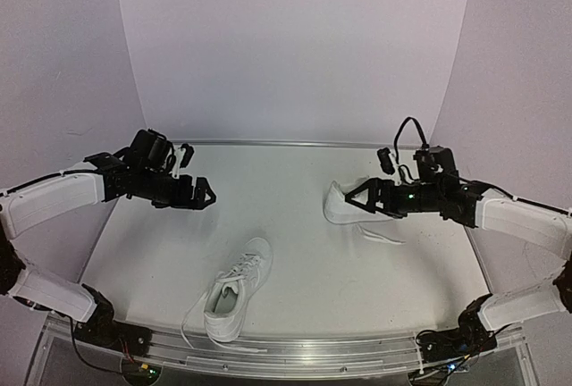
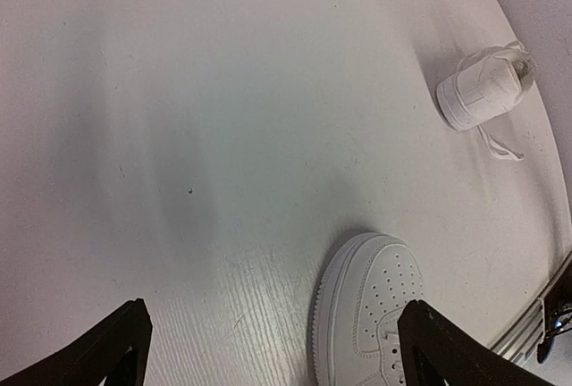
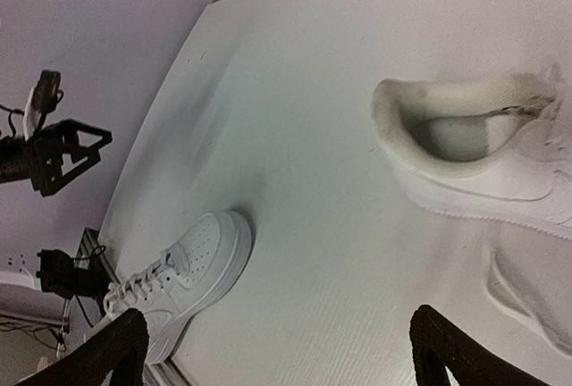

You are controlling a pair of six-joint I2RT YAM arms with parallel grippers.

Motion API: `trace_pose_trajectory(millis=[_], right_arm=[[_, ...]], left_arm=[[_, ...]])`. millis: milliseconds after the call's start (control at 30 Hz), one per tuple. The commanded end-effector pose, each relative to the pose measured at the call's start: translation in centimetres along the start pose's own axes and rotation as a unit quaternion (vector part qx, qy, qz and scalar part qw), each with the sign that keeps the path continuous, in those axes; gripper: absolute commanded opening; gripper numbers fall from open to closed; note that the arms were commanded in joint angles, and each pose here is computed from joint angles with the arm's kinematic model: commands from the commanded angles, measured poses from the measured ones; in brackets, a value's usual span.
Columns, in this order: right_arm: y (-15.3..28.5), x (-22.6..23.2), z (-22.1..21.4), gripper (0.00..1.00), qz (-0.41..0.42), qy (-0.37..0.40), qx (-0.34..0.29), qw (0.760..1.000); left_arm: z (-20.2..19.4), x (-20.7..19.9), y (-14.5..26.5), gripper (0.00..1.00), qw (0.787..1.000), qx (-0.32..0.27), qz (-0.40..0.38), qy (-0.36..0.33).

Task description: Tie the shoes

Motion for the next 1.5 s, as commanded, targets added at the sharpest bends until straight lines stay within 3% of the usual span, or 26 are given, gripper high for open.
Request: trace_pose_trajectory(millis=[0,267,433,733,933,1100,1200,1467], right_arm=[[-2.4,4.1,-1.2,0.98,0.003,0.010,0.036,0.999],[-7.8,16.3,-7.2,0.98,0.043,0.062,0.118,0.990],[-10.4,21.0,-10.2,0.92,0.044,0.072,0.145,0.986],[-13.8,22.1,-14.0,0.74,0.000,0.055,0.178,0.983],[-14.9,21.8,-14.3,0.61,-0.013,0.047,0.178,0.983],[-15.5,22.5,-14.5,0.59,-0.003,0.043,0.185,0.982],[-15.8,22.4,-14.5,0.48,-0.007,0.045,0.184,0.982],[-14.4,21.6,-11.7,0.05,-0.042,0.054,0.143,0.987]], left_arm=[[0.0,-0.1,1.6,1.00,1.000,-0.016,-0.005,0.024],[-0.4,0.7,2.0,1.00,0.998,-0.030,0.001,0.046],[-0.8,1.1,1.9,1.00,0.998,-0.029,0.001,0.049],[-0.7,1.1,2.3,1.00,0.998,-0.042,-0.004,0.053],[-0.9,1.3,2.3,1.00,0.998,-0.044,-0.003,0.053],[-1.0,1.5,2.2,1.00,0.998,-0.045,-0.004,0.053],[-1.2,1.7,2.1,1.00,0.998,-0.044,-0.002,0.054],[-1.8,1.3,2.4,1.00,0.998,-0.034,-0.020,0.045]])
Point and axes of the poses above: each gripper's point midway between its finger pads, its own y axis back along the fingers, its own x axis along the line the jaws close on, z = x × y, the point moved 1 cm from there along y, back along the fingers, and after that the axes turned 15 degrees about y, right-handed, at the moved point
